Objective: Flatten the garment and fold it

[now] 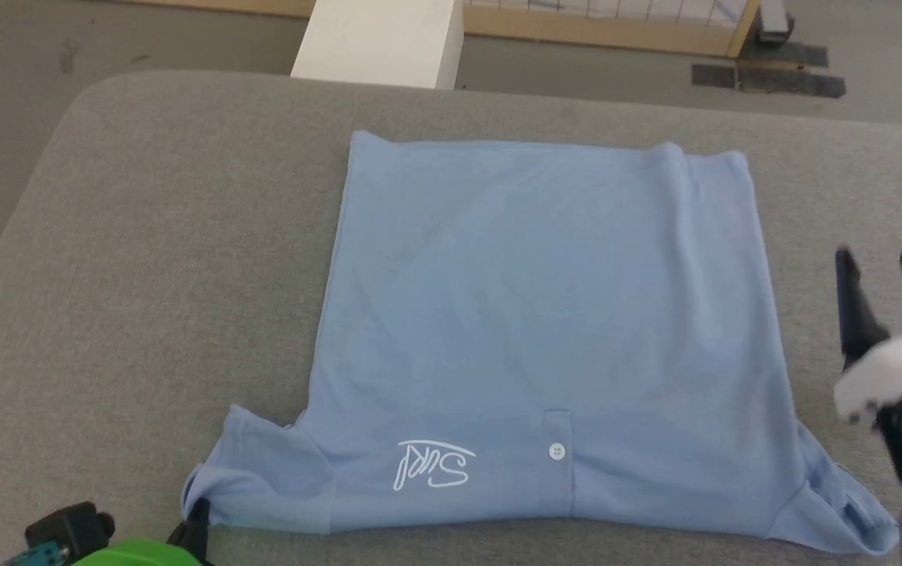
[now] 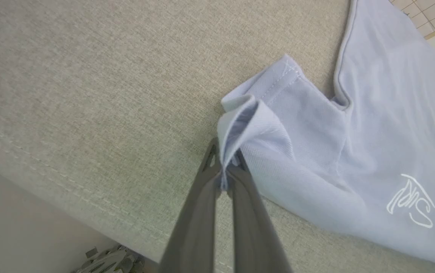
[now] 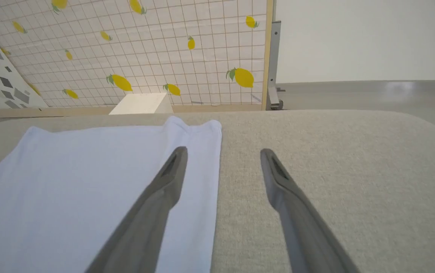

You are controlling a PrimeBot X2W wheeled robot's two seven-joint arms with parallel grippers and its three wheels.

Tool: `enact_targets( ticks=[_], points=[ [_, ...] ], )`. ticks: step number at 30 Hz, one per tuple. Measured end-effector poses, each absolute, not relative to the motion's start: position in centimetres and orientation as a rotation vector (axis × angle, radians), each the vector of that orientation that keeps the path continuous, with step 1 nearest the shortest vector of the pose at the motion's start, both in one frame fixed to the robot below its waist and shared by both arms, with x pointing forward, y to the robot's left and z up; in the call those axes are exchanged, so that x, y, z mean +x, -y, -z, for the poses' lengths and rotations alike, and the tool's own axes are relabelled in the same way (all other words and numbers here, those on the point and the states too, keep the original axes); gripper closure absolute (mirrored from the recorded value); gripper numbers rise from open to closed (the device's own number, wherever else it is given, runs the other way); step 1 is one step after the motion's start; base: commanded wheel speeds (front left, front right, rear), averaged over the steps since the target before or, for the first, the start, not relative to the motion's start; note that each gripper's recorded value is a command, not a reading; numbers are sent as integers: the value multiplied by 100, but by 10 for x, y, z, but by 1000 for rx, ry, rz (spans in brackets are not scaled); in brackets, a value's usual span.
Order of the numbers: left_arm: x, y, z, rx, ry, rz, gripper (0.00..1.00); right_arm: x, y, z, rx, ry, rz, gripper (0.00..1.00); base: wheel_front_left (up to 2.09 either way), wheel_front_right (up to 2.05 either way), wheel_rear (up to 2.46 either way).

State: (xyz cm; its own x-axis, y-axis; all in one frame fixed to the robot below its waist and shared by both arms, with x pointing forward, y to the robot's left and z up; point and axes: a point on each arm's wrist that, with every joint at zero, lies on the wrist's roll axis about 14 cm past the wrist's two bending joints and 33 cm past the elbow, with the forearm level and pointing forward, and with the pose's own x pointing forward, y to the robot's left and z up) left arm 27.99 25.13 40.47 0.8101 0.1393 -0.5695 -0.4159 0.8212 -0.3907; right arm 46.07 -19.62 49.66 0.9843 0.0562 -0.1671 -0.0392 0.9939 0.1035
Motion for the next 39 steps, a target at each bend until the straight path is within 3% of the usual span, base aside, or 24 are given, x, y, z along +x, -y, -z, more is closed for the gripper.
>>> enact_targets(
  ticks=[7,14,27,28,29,30,31,35,39],
  points=[
    [301,-243,-406,-527,-523,-284,100,539,193,-502,65,-171,-69,0,0,0,0],
    [314,-237,-404,-526,-516,-275,100,598,179,-469,51,-353,-66,0,0,0,0],
    [315,-245,-386,-525,-545,-342,100,615,157,-360,11,-880,-35,0,0,0,0],
    [314,-246,-383,-523,-552,-348,100,618,155,-360,6,-888,-35,19,0,0,0],
    [313,-247,-381,-521,-558,-353,100,621,154,-359,-4,-895,-37,62,0,0,0],
    [313,-247,-380,-520,-562,-355,100,622,153,-357,-11,-901,-38,85,0,0,0],
    [313,-248,-378,-520,-564,-357,100,623,153,-355,-19,-908,-35,100,0,0,0],
    [313,-249,-378,-525,-559,-363,100,623,147,-362,-51,-867,-48,100,0,0,0],
    [308,-253,-382,-523,-546,-370,100,618,144,-378,3,-652,-69,100,0,0,0]
  ],
)
